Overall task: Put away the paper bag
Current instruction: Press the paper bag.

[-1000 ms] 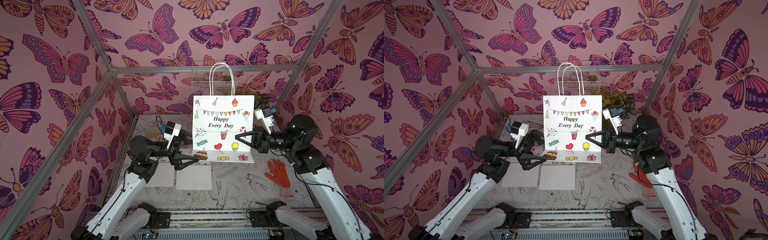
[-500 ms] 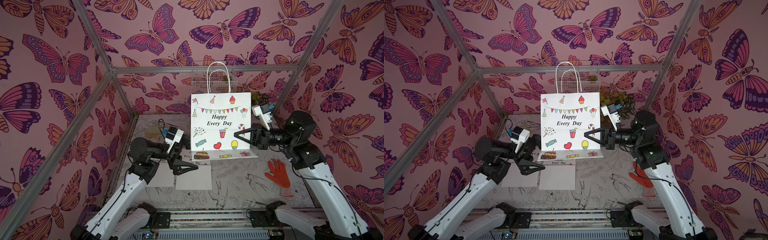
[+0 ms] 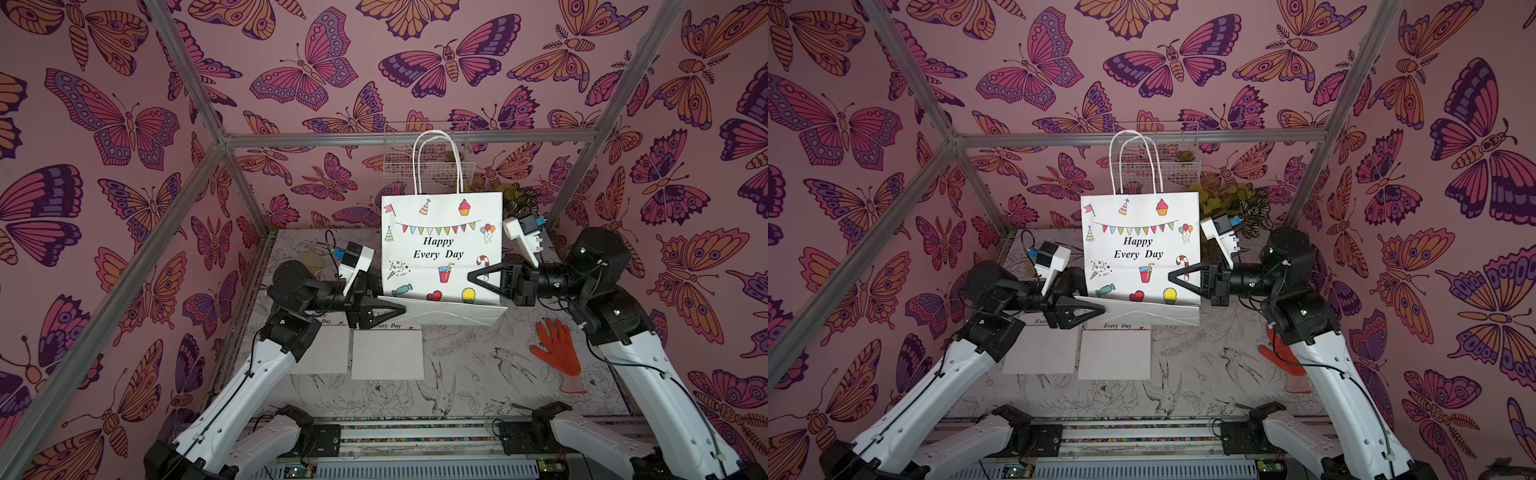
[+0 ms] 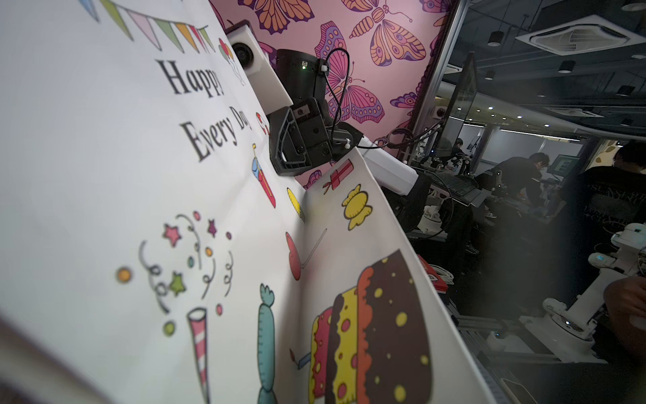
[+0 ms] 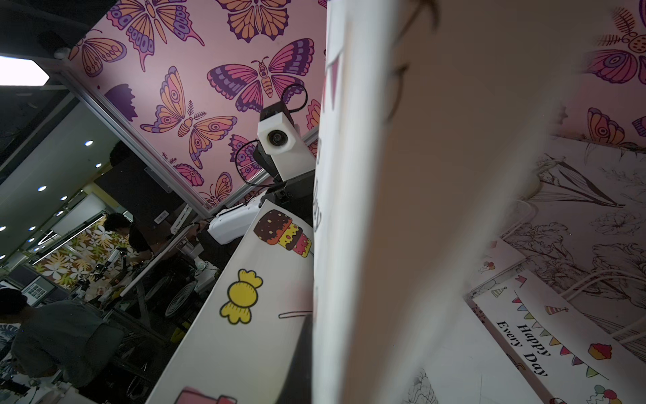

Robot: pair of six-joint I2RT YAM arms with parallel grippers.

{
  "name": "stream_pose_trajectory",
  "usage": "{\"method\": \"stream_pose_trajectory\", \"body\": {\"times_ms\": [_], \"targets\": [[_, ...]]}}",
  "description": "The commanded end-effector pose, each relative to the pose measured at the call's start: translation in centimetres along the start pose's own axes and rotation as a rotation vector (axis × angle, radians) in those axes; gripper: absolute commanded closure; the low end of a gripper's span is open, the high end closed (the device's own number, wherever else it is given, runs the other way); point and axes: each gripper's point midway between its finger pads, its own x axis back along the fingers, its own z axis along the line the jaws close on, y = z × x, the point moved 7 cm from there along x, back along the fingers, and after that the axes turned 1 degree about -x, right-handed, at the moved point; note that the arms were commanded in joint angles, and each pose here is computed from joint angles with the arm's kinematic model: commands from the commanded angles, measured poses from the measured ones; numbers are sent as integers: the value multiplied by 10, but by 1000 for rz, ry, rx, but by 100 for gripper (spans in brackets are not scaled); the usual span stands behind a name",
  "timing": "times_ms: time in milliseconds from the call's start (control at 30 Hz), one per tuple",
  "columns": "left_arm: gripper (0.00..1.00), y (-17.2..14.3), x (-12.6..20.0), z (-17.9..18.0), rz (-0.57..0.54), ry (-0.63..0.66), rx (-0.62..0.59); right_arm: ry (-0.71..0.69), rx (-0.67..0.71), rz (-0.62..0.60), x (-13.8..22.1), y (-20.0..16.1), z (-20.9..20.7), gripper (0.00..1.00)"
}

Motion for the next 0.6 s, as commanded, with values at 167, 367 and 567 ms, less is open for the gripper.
{"method": "stream_pose_trajectory", "body": {"times_ms": [167,367,567], "targets": [[41,10,-2,-6,-10,-12,-43,43,1,61,-7,-18,5,100],[49,9,-2,-10,-1,-41,-45,32,17,46,-7,-13,6,100],[76,9,-1,-14,-2,-45,-54,20,38,29,-5,-8,12,100]]}}
